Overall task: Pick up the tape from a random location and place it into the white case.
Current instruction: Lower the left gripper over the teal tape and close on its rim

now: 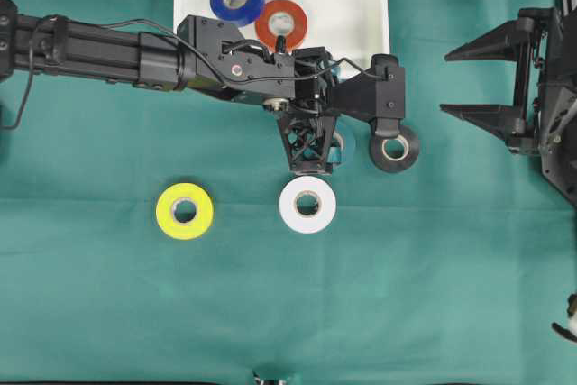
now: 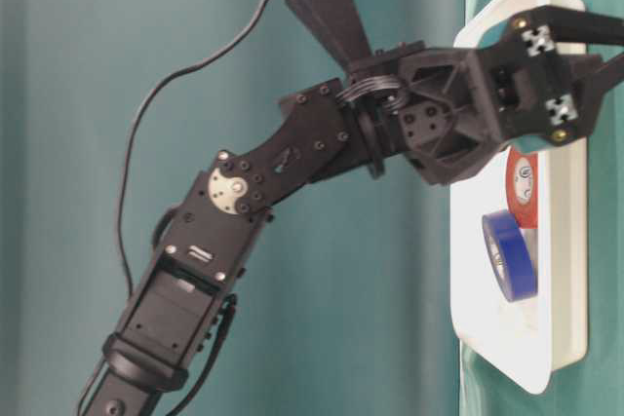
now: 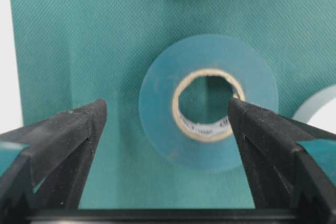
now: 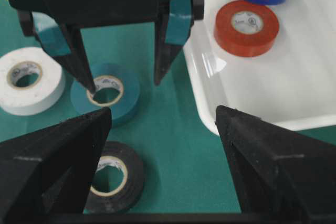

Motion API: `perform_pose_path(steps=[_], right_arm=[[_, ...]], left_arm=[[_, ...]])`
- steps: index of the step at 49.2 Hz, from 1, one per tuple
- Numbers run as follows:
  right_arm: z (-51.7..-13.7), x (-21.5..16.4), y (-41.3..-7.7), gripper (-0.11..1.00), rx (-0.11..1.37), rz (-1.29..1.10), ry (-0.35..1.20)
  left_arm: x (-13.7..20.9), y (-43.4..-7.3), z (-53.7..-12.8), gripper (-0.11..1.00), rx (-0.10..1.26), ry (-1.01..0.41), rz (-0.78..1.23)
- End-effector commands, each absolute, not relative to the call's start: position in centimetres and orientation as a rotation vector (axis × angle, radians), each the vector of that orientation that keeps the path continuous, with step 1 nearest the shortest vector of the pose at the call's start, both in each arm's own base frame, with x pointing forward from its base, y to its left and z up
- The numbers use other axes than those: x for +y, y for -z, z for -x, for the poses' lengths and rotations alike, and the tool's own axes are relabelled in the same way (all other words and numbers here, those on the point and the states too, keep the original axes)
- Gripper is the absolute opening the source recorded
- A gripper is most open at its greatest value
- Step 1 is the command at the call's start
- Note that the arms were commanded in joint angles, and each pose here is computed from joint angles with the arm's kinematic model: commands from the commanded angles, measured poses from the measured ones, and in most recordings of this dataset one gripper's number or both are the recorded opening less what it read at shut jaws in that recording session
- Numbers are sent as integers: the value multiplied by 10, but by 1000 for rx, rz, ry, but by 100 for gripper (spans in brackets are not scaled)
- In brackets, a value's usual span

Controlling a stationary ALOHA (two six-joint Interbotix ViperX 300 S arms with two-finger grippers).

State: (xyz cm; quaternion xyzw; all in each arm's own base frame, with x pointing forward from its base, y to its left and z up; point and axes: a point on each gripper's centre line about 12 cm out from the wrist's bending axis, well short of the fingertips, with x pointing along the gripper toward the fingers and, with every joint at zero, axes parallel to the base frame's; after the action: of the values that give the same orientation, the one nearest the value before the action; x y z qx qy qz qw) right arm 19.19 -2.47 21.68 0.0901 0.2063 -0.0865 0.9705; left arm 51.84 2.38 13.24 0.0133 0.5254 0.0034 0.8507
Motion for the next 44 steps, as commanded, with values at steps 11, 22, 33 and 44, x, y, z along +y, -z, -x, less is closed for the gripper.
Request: perform_pose_path(steps=[11, 22, 33, 44], right_arm=[[-196, -25, -224, 84, 396, -182, 171], [-196, -25, -224, 84, 399, -182, 172], [-197, -25, -224, 84, 399, -182, 172], [-197, -25, -223, 84, 402, -185, 173]], left_arm=[[33, -131, -518, 98, 1090, -26, -17], [34, -128, -516, 98, 1098, -27, -16], [30, -128, -515, 82, 1108, -28, -3], [24, -129, -516, 22, 1103, -21, -5]])
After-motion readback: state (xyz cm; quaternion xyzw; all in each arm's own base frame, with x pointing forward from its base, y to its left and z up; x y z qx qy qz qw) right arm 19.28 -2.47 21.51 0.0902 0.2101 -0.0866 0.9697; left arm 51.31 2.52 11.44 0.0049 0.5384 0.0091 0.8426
